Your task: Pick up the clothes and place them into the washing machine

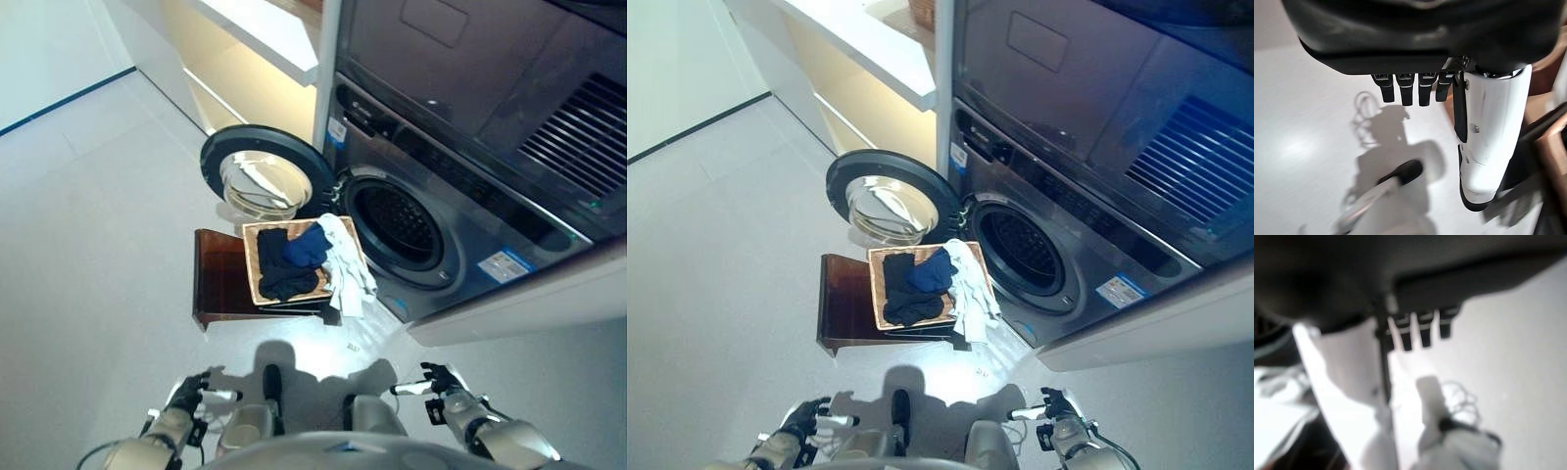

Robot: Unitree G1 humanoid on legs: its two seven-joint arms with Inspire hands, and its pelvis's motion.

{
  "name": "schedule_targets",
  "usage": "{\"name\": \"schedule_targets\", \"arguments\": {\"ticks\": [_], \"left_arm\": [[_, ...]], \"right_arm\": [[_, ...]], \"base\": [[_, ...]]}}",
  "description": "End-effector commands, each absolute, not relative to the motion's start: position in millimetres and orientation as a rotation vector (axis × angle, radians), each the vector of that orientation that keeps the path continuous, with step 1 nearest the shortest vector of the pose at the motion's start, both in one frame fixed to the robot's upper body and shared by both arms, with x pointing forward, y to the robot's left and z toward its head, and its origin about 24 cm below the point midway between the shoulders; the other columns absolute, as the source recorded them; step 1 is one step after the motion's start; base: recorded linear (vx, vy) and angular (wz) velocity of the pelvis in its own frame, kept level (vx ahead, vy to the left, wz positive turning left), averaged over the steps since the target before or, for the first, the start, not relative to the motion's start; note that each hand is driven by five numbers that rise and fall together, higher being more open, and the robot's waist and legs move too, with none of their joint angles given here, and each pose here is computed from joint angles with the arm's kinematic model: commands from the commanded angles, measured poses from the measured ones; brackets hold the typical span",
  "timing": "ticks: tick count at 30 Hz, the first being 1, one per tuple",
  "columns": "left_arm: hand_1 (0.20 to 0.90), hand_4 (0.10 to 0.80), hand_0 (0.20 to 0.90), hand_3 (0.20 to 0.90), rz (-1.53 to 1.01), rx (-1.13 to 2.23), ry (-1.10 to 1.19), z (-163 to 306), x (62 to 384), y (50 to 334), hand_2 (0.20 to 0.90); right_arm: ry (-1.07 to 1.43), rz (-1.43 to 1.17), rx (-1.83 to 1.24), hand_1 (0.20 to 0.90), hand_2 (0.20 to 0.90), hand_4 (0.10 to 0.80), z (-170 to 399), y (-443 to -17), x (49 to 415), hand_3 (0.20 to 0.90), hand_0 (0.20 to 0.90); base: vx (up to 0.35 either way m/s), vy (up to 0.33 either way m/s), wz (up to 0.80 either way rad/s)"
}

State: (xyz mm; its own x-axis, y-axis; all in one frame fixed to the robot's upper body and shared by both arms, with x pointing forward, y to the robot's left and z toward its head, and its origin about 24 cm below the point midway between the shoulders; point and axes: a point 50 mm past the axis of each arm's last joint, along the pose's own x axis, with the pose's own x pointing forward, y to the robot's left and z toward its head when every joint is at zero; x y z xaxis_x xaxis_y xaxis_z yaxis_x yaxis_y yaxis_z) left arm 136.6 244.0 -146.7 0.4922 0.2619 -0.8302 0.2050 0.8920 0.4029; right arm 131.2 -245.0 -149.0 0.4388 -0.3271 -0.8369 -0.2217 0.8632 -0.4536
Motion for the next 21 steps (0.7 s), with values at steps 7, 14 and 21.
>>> {"name": "schedule_targets", "arguments": {"ticks": [7,14,21], "left_arm": [[0.9,0.8,0.9,0.9,0.098,0.531,0.996,-134.7,155.7,258.8,0.9],[0.9,0.8,0.9,0.9,0.057,0.51,1.023,-141.4,148.2,246.9,0.9],[0.9,0.8,0.9,0.9,0.057,0.523,0.974,-136.5,163.5,241.8,0.9]], "right_arm": [[1.09,-0.11,-0.61,0.9,0.9,0.8,-140.5,-257.0,145.2,0.9,0.9],[1.066,-0.109,-0.651,0.9,0.9,0.8,-135.4,-265.4,151.3,0.9,0.9],[0.93,-0.054,-0.768,0.9,0.9,0.8,-118.9,-261.0,189.9,0.9,0.9]], "base": [[0.081,-0.177,0.25],[0.072,-0.09,0.1],[0.004,-0.036,-0.02]]}}
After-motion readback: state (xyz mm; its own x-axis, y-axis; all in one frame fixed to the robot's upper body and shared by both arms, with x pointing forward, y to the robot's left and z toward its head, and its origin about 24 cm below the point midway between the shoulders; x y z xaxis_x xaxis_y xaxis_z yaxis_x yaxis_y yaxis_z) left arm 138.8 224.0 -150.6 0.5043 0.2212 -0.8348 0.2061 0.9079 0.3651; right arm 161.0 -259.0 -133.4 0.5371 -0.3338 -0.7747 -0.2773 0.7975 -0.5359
